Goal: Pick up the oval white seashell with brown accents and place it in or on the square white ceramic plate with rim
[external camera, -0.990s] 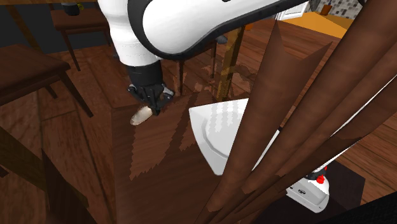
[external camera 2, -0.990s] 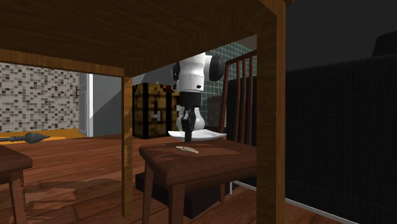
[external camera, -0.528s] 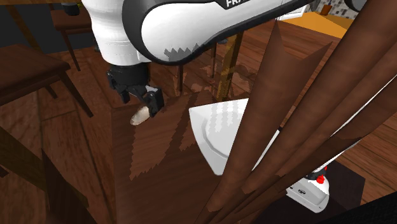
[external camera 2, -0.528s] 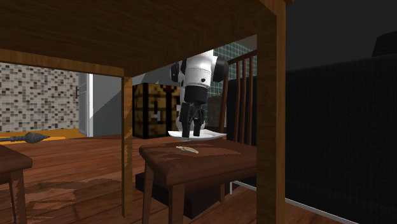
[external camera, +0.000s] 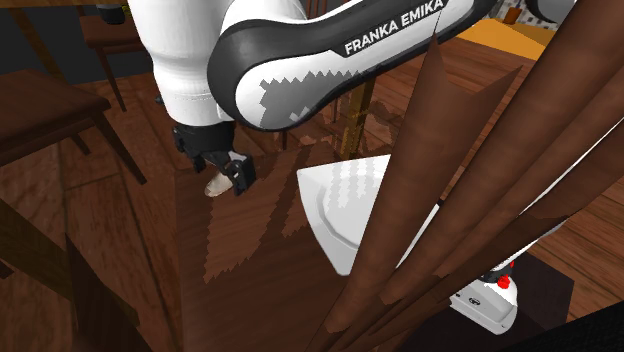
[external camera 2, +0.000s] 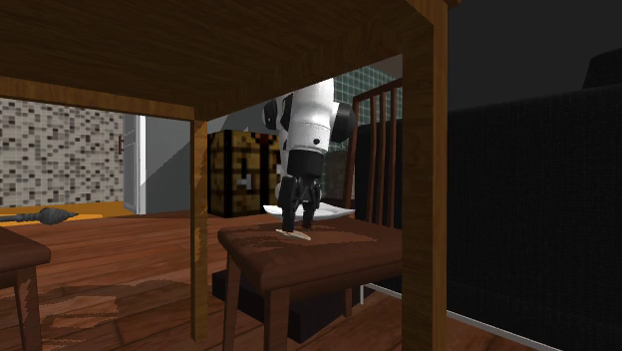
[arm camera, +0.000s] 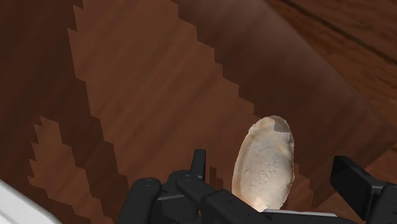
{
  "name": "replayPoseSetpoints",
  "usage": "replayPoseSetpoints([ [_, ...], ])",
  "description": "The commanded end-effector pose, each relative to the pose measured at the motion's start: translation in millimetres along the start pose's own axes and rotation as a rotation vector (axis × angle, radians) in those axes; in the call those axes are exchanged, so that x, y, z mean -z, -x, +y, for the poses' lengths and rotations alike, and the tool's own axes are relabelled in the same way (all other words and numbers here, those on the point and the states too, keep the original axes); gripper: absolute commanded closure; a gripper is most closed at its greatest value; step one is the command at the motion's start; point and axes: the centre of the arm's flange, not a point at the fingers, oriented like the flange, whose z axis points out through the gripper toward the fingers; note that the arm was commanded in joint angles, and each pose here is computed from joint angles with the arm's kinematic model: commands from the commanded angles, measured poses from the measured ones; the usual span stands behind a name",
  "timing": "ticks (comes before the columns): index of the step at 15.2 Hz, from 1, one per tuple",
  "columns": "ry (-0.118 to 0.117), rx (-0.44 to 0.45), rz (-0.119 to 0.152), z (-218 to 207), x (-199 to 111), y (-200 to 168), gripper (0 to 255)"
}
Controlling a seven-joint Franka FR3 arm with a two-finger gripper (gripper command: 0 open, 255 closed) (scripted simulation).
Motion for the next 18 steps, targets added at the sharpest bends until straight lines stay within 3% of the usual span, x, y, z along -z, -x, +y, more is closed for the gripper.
replayPoseSetpoints([
  [1, -0.001, 0.0, 0.0, -0.3, -2.4, 0.9, 0],
  [6, 0.0, 0.0, 0.0, -0.3, -2.3, 0.8, 0],
  [7, 0.0, 0.0, 0.0, -0.3, -2.3, 0.8, 255],
  [18, -0.001, 0.0, 0.0, -1.6, 8.1, 0.1, 255],
])
